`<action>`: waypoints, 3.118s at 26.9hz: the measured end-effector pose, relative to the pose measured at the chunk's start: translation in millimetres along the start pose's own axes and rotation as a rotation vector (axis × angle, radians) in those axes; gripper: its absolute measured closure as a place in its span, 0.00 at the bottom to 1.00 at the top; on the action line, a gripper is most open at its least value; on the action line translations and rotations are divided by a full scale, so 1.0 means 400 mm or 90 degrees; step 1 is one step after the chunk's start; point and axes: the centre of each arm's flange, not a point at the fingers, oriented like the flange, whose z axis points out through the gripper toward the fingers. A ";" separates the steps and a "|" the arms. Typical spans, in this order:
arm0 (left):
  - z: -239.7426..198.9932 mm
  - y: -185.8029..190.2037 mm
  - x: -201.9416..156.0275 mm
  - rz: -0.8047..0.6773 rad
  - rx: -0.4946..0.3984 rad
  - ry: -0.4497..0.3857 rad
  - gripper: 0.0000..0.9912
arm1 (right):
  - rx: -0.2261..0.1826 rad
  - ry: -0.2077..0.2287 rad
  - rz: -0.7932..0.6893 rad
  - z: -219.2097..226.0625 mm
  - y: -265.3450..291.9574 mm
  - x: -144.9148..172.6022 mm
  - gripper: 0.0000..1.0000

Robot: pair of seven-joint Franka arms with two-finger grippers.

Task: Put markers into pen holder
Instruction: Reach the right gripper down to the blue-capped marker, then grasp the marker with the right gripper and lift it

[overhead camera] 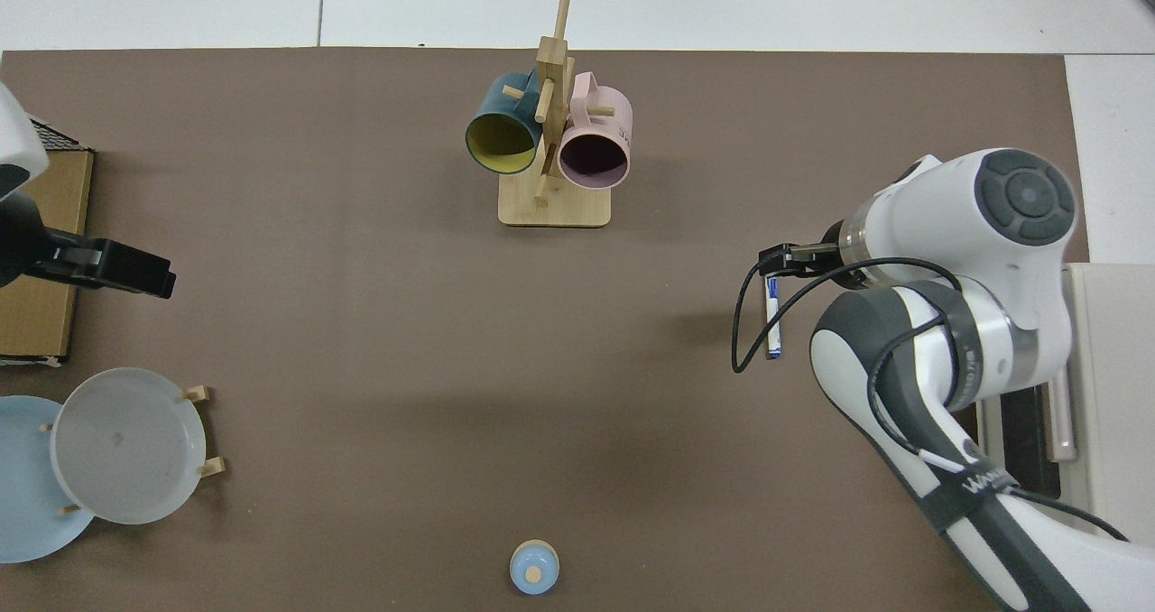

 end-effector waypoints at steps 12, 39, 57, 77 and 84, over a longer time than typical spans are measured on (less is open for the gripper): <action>0.013 -0.007 -0.010 -0.004 -0.002 -0.009 0.00 | 0.027 -0.004 -0.006 0.254 -0.027 0.034 0.00; 0.029 -0.004 -0.030 -0.004 -0.002 -0.010 0.00 | 0.008 -0.008 -0.017 0.285 -0.008 0.028 0.37; 0.027 -0.005 -0.030 -0.004 -0.002 -0.006 0.00 | 0.006 -0.006 -0.015 0.281 -0.001 0.030 0.83; 0.025 -0.006 -0.030 -0.006 -0.001 -0.003 0.00 | -0.026 0.014 -0.025 -0.115 -0.026 0.011 0.83; 0.026 0.000 -0.029 -0.003 -0.001 -0.003 0.00 | -0.040 0.016 -0.011 -0.255 0.000 -0.021 0.83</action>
